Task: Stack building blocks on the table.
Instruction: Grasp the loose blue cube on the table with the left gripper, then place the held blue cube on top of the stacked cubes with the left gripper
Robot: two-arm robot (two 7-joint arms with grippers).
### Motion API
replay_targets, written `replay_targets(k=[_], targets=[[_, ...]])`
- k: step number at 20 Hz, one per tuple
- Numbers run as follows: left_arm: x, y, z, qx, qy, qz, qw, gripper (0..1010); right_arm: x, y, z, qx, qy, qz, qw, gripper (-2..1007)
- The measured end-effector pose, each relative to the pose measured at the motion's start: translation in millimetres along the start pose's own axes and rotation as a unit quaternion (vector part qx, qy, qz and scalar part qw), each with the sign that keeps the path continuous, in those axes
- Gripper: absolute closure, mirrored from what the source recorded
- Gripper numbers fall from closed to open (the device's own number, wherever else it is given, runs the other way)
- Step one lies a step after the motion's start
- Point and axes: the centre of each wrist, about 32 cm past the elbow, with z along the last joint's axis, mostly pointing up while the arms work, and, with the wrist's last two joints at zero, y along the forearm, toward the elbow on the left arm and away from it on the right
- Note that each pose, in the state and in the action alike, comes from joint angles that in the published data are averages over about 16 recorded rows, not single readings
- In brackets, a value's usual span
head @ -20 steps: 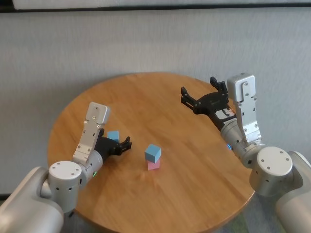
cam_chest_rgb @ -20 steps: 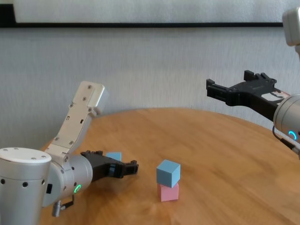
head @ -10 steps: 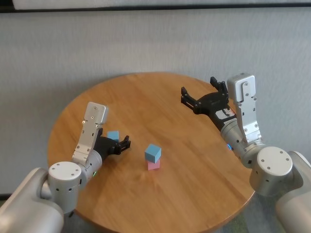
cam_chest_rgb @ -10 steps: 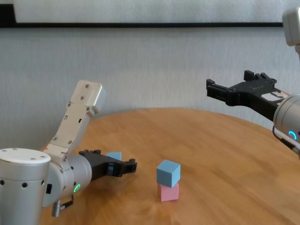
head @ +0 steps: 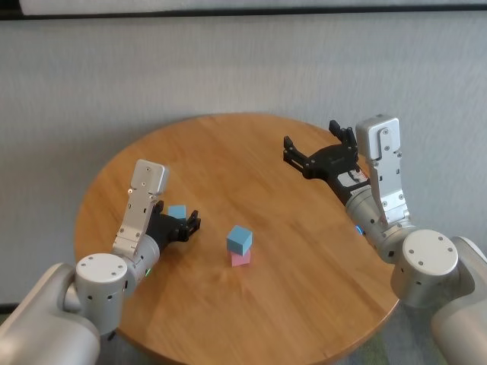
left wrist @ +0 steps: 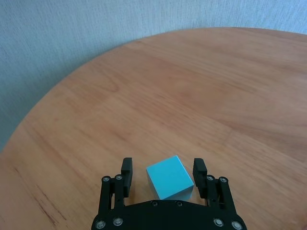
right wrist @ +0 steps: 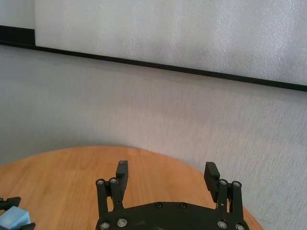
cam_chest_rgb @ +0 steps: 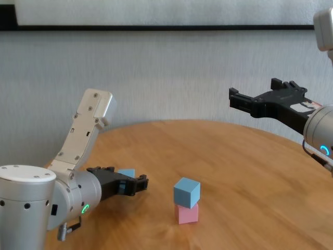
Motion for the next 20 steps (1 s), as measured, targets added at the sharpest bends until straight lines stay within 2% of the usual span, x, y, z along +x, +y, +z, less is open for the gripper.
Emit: replay_targets(k=[12,20], targets=[[-0.2,0.2,0.0,-0.001,0.002,0.002,1.0,519,0.0,0.0,0.0,0.0,0.0,0.0,1.0,4],[1.7,3.0,0.9,-0.007,0.003,-0.002,1.0,604,0.0,0.0,0.0,0.0,0.0,0.0,1.0,5]])
